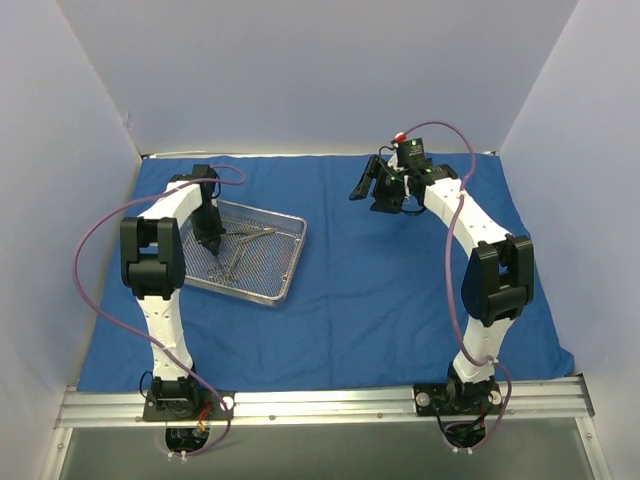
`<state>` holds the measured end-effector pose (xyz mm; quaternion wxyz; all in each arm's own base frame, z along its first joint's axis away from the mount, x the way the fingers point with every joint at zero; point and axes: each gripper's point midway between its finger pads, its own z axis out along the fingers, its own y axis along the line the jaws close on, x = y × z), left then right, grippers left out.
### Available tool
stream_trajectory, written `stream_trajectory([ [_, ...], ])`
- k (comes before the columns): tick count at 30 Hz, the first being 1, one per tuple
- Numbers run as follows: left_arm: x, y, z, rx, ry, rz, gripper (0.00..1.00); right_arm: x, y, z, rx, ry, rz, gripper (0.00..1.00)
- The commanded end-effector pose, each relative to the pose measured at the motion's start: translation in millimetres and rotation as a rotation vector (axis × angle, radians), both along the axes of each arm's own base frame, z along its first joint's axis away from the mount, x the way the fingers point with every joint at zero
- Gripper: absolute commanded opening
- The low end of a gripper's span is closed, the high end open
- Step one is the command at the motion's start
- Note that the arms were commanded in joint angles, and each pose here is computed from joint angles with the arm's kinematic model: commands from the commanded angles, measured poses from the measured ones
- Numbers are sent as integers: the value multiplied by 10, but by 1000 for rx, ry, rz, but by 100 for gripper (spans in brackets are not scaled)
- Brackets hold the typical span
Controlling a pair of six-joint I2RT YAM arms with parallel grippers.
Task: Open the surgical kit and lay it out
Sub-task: Pick up the medical item from the container, then place the medical item in the surgical kit.
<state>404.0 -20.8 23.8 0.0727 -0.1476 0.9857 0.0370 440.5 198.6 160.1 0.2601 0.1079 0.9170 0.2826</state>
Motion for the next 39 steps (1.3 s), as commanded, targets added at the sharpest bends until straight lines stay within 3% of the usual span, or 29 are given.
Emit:
stream_trajectory([
  [1,72,138,5,11,-33,6,2,40,111,270,17,-60,50,64],
  [8,123,-16,877,-79,-189,-14,2,71,658,194,29,-93,271,63],
  [15,72,-412,1446,-252,-318,-60,2,-250,1652,371,314,-151,570,60],
  [19,52,-607,1661,-309,-349,-83,2,-539,2174,417,382,-162,720,60],
  [26,16,-895,1797,-365,-365,-120,2,-747,2415,328,365,-146,773,66],
  [39,-91,-1143,1805,-369,-349,-187,2,-886,2579,167,280,-119,805,59],
])
